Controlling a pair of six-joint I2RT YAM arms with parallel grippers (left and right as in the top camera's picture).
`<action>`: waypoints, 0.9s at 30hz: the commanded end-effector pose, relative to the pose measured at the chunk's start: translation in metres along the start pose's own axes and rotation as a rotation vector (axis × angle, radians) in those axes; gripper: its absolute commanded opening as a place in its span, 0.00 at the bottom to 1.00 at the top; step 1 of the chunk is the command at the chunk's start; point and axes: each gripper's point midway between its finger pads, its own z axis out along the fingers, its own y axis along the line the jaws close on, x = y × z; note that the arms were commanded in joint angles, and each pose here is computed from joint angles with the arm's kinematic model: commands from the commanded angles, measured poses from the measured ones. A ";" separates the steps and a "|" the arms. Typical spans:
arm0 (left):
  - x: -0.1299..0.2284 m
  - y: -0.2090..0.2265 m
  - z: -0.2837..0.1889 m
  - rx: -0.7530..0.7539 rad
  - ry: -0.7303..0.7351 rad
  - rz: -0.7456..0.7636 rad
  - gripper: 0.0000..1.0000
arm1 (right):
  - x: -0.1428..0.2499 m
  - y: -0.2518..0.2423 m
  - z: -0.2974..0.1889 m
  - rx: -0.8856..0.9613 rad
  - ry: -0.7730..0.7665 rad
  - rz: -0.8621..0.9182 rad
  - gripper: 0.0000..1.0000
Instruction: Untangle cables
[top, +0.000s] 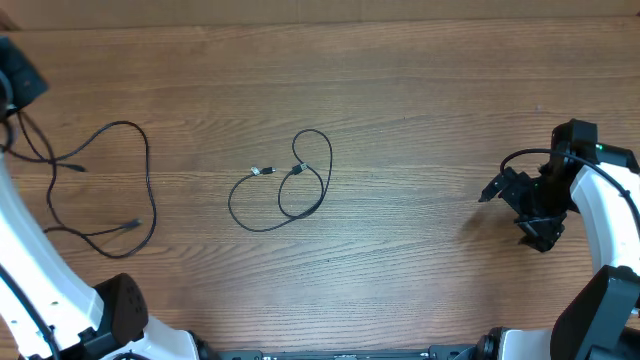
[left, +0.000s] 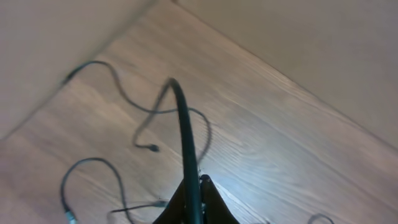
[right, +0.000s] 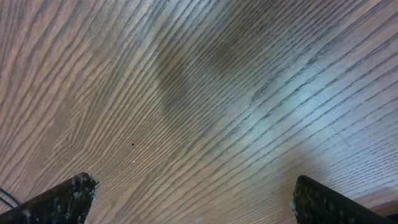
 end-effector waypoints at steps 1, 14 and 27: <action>-0.008 0.022 -0.009 -0.046 -0.039 -0.019 0.04 | 0.001 -0.001 0.003 -0.002 0.008 -0.004 1.00; -0.010 0.033 -0.005 -0.068 -0.033 -0.059 0.04 | 0.001 -0.001 0.003 -0.001 0.009 -0.003 1.00; -0.007 0.032 0.001 -0.065 -0.013 -0.059 0.04 | 0.002 -0.001 0.003 -0.001 0.010 -0.003 1.00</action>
